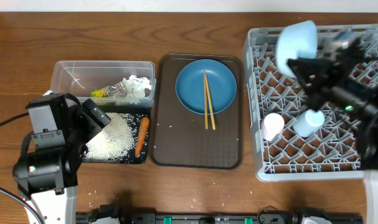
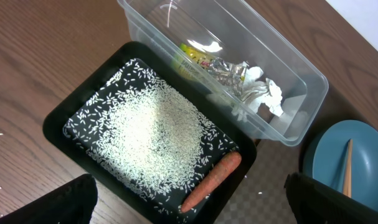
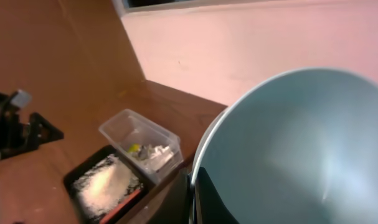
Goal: Sort waste into correct bins and load items into the dishwasher rack
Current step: 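Lower the light-blue bowl into the back of the rack and release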
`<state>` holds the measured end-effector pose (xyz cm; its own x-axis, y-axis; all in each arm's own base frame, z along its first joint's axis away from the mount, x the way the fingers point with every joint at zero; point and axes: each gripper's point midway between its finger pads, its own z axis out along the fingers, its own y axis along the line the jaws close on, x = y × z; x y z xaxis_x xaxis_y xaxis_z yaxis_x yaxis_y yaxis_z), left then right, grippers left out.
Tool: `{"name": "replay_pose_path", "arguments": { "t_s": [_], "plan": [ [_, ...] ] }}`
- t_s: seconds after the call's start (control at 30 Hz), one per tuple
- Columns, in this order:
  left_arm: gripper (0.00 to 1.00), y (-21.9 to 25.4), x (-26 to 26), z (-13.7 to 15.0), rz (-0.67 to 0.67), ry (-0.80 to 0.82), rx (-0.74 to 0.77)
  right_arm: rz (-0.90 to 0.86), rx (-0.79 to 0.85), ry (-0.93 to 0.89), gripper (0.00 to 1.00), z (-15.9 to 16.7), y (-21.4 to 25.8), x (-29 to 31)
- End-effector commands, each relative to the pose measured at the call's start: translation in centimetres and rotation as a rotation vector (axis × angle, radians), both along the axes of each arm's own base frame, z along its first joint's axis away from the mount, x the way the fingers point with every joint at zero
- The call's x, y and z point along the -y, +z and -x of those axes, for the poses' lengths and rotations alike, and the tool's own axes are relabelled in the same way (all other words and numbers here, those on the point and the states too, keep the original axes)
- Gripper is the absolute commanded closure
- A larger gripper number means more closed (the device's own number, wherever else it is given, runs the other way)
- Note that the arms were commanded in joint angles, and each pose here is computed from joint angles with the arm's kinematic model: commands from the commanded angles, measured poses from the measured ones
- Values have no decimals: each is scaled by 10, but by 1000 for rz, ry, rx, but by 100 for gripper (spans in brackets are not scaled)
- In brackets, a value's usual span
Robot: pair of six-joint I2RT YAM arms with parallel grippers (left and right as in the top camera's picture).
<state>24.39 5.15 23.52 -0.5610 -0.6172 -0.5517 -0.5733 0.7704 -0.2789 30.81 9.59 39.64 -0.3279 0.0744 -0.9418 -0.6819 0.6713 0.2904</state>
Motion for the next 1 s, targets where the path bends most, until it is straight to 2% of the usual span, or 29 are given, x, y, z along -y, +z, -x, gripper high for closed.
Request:
{"name": "replay_pose_path", "arguments": {
  "t_s": [0.0,0.17,0.3,0.5,0.7,0.97],
  "plan": [
    [2,0,-2,0,0,7,-2,-131,-64,192,99,4,-3,7],
    [1,0,-2,0,0,7,-2,-273,-143,365,99,-22,-31,25],
    [1,0,-2,0,0,7,-2,-377,-326,348,99,-61,-77,37],
    [1,0,-2,0,0,7,-2,-424,-414,340,99,-97,-135,47],
    [1,0,-2,0,0,7,-3,-416,-427,385,99,-112,-167,33],
    [1,0,-2,0,0,7,-3,-377,-390,458,99,-116,-177,7]
  ]
}}
